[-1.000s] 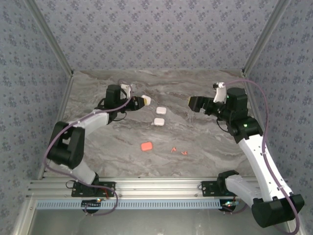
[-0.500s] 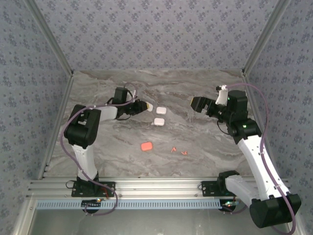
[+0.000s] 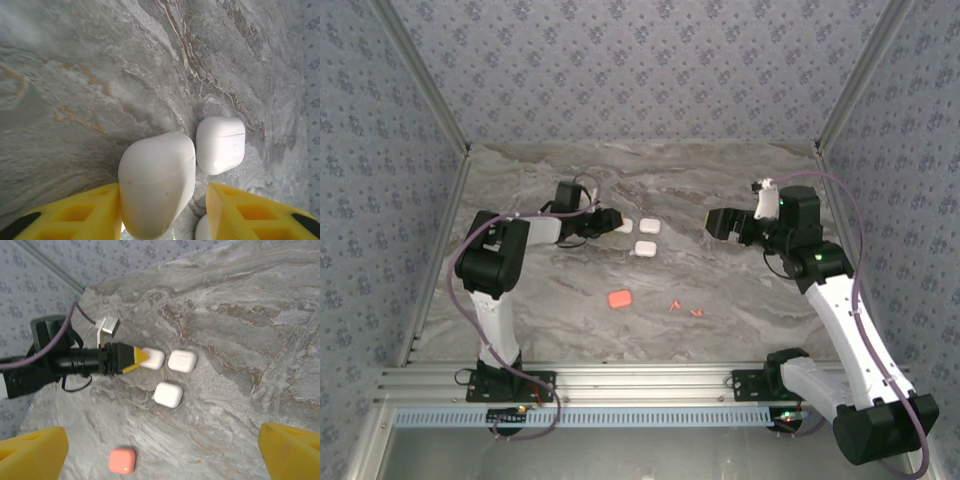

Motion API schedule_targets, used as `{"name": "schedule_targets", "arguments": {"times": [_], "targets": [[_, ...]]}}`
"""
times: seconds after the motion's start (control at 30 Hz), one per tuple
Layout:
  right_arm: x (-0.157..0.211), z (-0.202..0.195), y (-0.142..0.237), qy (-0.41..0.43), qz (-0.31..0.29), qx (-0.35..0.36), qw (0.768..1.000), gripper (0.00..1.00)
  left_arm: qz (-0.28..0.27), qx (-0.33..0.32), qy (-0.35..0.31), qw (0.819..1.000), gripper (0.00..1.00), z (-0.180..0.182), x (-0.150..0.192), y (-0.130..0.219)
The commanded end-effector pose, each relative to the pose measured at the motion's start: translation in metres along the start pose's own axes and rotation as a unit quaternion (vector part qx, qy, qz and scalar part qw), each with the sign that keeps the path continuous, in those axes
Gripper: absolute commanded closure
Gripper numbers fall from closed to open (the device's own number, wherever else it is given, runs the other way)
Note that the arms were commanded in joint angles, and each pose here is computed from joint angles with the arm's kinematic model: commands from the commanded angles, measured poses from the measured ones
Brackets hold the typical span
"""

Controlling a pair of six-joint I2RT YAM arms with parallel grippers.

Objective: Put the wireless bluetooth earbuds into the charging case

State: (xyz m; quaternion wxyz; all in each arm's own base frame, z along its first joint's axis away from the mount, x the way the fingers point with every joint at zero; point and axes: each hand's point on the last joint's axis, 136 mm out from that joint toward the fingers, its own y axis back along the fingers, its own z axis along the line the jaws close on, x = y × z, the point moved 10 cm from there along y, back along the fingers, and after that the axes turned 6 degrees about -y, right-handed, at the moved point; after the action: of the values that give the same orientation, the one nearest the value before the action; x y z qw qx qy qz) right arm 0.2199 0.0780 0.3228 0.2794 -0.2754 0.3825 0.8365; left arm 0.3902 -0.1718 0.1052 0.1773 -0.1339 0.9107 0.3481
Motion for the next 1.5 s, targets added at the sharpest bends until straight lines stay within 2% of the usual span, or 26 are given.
{"name": "schedule_targets", "arguments": {"times": [0.0,0.1,0.2,0.37,0.57,0.67,0.73,0.8,0.9,1.07,1.3,1.47], "targets": [[0.002,0.01,0.002,0.079,0.018,0.015,0.997,0.0,-0.031,-0.022,-0.028,0.999,0.49,-0.007,-0.016,0.029],[0.011,0.018,-0.008,0.158,0.045,0.009,0.986,0.0,-0.046,-0.034,-0.057,0.997,0.42,-0.017,-0.02,0.053],[0.025,0.032,-0.022,0.273,0.081,-0.01,0.959,0.0,-0.066,-0.051,-0.096,0.992,0.39,-0.036,-0.02,0.081],[0.059,0.055,-0.055,0.453,0.172,-0.04,0.874,0.0,-0.142,-0.078,-0.147,0.976,0.35,-0.066,-0.007,0.136],[0.1,0.07,-0.109,0.597,0.256,-0.057,0.758,0.0,-0.246,-0.146,-0.173,0.942,0.23,-0.083,0.024,0.2],[0.118,0.075,-0.134,0.626,0.288,-0.071,0.721,0.0,-0.283,-0.175,-0.168,0.928,0.1,-0.085,0.04,0.224],[0.128,0.078,-0.148,0.639,0.299,-0.077,0.705,0.0,-0.296,-0.192,-0.161,0.922,0.03,-0.084,0.049,0.237],[0.14,0.082,-0.161,0.654,0.306,-0.085,0.687,0.0,-0.303,-0.209,-0.154,0.917,0.01,-0.082,0.056,0.248],[0.156,0.084,-0.179,0.664,0.311,-0.096,0.673,0.0,-0.319,-0.23,-0.14,0.909,0.01,-0.078,0.064,0.26],[0.165,0.097,-0.203,0.676,0.299,-0.116,0.663,0.01,-0.335,-0.242,-0.132,0.901,0.01,-0.075,0.073,0.267],[0.182,0.094,-0.223,0.661,0.333,-0.147,0.656,0.17,-0.328,-0.249,-0.138,0.901,0.01,-0.076,0.074,0.268],[0.194,0.087,-0.229,0.652,0.356,-0.158,0.651,0.25,-0.324,-0.251,-0.137,0.902,0.01,-0.074,0.073,0.265]]}}
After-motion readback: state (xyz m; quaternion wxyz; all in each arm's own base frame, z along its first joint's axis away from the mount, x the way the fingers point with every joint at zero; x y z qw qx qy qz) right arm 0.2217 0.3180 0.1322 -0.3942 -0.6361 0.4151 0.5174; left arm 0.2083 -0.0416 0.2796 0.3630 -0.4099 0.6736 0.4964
